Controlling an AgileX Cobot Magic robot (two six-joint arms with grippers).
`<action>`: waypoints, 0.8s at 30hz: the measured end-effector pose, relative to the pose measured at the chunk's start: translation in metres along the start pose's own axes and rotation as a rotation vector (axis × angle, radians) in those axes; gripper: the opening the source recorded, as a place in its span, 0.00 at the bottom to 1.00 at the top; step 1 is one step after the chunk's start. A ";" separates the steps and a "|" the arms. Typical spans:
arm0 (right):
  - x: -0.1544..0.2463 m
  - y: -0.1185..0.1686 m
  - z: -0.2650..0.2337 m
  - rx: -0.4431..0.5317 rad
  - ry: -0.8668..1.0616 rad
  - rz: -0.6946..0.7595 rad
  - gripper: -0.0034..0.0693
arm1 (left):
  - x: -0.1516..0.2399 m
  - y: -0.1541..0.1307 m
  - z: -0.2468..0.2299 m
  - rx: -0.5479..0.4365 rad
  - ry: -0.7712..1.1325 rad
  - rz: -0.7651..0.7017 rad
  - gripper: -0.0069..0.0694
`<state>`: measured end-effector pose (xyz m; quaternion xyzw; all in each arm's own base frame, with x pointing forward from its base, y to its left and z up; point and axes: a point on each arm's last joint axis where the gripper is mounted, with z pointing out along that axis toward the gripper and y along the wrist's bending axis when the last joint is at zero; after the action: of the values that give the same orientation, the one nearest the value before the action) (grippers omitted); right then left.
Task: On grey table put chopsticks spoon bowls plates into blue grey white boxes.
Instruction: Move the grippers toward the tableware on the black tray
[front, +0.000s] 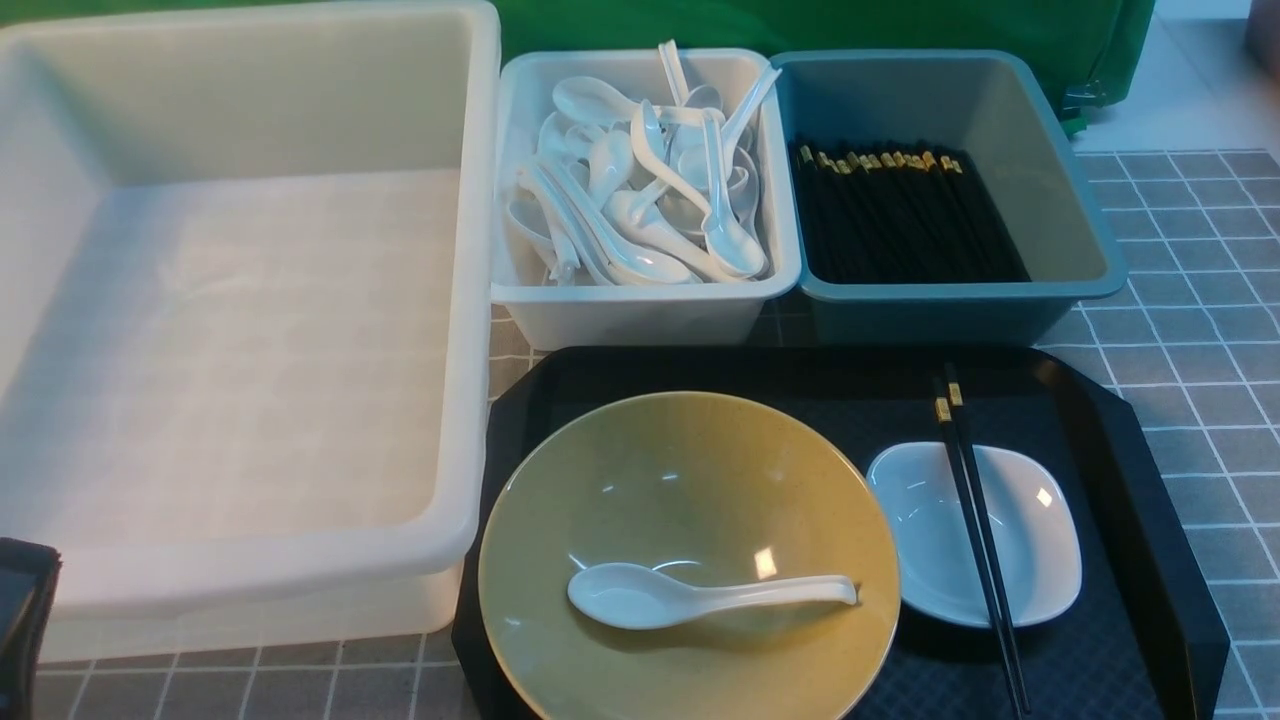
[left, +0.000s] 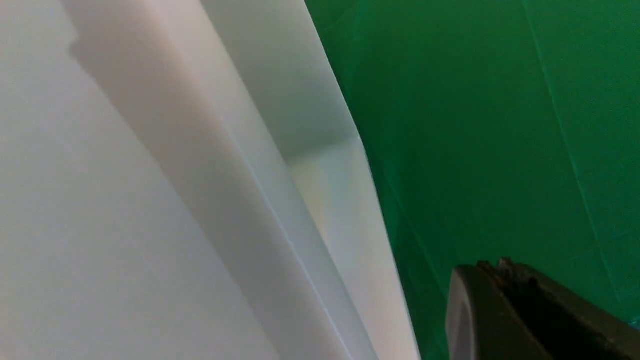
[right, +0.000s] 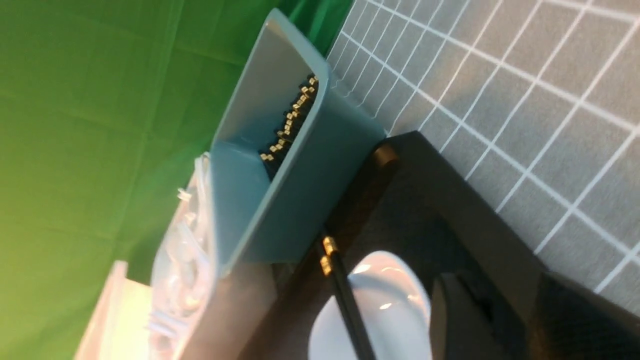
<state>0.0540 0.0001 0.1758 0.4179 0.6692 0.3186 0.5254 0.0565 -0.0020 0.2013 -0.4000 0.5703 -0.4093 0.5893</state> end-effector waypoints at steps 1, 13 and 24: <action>0.000 0.000 0.000 -0.001 -0.001 -0.008 0.38 | 0.000 0.000 0.000 0.002 -0.003 -0.005 0.08; -0.031 0.060 -0.001 -0.021 -0.025 -0.590 0.15 | -0.026 -0.091 0.023 -0.012 0.132 0.743 0.08; -0.075 0.156 0.062 0.232 0.503 -1.117 0.09 | -0.049 -0.150 0.109 -0.268 0.631 1.136 0.08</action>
<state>0.1563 0.0018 0.3283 -0.0285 0.9203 0.0095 0.3902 0.1604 -0.0071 0.3625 0.0322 0.8838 -0.0582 0.4632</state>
